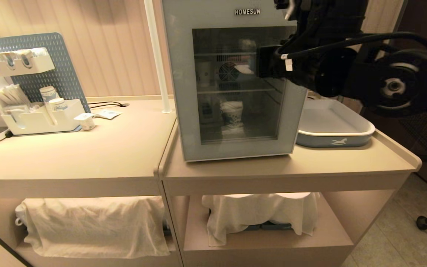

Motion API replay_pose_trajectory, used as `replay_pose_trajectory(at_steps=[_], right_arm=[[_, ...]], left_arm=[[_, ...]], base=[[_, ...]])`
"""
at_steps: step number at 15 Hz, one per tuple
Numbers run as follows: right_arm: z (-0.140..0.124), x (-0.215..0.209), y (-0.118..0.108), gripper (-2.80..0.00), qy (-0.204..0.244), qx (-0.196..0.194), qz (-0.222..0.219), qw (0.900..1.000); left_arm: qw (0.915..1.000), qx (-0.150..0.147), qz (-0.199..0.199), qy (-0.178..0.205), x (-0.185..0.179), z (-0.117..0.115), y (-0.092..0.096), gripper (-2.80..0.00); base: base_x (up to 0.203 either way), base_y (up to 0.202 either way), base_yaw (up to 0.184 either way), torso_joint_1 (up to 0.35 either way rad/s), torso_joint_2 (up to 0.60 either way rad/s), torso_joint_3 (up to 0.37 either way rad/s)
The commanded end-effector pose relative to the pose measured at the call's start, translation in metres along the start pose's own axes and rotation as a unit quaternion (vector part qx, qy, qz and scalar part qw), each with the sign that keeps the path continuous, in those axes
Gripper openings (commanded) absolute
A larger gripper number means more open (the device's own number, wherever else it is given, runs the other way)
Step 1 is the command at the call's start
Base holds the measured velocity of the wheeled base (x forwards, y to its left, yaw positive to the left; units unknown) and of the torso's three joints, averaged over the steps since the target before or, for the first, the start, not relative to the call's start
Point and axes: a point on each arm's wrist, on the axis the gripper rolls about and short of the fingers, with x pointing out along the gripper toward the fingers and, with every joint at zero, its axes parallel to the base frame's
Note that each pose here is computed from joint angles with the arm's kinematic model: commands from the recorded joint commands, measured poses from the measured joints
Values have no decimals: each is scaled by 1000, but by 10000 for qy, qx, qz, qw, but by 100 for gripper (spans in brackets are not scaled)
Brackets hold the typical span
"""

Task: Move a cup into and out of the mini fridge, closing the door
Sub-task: Close the freezer door

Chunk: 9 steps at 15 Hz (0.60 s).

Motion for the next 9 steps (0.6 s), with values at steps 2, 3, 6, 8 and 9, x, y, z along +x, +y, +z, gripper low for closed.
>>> replay_pose_trajectory(at_steps=[2,3,6,8,9], right_arm=[[-20,36,14,-280,-42,-57,-92,9999],[-27,48,11,-280,-20,-99,-196,9998],[-43,65,9,-280,-28,-140,-307,9994],[-52,72,10,-280,-54,-199,-273,9994],[-54,74,11,-280,-73,-193,-281,9994]], left_arm=[[10000,3,2,17,0,0,0,-280],[10000,3,2,17,0,0,0,-280],[10000,3,2,11,0,0,0,-280],[10000,3,2,17,0,0,0,-280],[10000,3,2,9,0,-1,0,-280]], base=[[0,0,0,0,0,0],[0,0,0,0,0,0],[0,0,0,0,0,0],[0,0,0,0,0,0],[0,0,0,0,0,0]])
